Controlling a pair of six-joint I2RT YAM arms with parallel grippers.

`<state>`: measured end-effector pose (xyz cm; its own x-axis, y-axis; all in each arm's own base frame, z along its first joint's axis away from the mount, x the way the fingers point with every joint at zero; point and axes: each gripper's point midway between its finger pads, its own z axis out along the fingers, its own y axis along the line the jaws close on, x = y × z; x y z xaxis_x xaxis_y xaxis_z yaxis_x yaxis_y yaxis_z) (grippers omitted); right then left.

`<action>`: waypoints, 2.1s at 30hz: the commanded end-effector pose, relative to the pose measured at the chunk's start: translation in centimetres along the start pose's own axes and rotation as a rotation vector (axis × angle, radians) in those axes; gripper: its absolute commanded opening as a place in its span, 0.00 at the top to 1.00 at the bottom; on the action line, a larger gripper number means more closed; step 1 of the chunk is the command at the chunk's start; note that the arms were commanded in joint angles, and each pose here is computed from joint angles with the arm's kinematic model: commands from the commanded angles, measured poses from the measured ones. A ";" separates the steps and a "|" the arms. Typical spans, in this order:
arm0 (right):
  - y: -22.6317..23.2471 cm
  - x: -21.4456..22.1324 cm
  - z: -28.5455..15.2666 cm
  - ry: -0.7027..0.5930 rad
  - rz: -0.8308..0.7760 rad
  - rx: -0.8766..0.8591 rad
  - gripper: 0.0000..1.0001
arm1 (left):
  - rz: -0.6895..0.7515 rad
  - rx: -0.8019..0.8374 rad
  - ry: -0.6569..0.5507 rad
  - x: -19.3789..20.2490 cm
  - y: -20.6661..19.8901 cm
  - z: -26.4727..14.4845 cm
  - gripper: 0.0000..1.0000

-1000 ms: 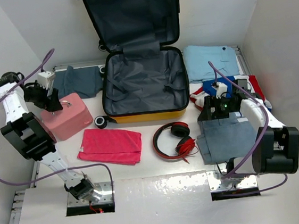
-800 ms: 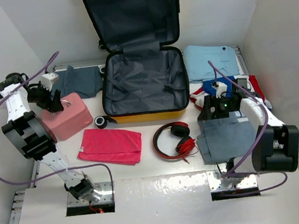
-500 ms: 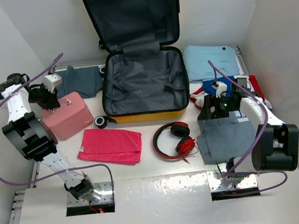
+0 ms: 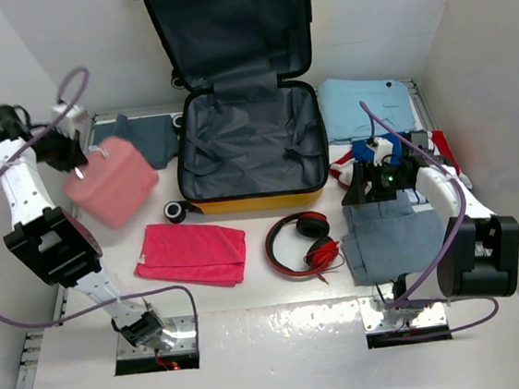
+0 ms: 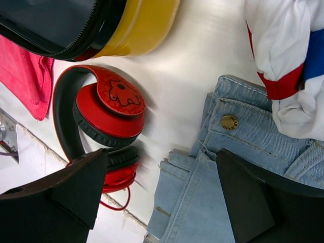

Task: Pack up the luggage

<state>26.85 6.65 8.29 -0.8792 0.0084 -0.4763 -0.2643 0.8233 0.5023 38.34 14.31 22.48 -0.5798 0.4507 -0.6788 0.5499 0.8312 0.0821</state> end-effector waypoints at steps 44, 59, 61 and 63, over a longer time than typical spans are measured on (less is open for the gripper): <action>12.6 -20.7 8.8 -0.362 0.353 -0.376 0.35 | -0.604 0.747 -0.878 -36.9 -28.0 -1.2 1.00; 18.9 -24.0 4.8 -0.497 0.341 -0.581 0.35 | -0.682 0.500 -0.681 -31.9 -26.9 6.5 1.00; 18.6 -23.4 4.2 -0.496 0.314 -0.565 0.35 | -0.613 0.393 -0.661 -31.0 -26.9 8.0 1.00; 18.1 -22.7 3.9 -0.491 0.302 -0.545 0.35 | -0.538 0.314 -0.609 -29.7 -27.0 9.2 1.00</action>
<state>45.14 22.58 17.05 -0.7547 0.5756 -0.3149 -0.0532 0.4247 0.9038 47.45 -23.72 36.85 -0.4447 -0.4684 -0.7635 0.4946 0.5822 -0.6453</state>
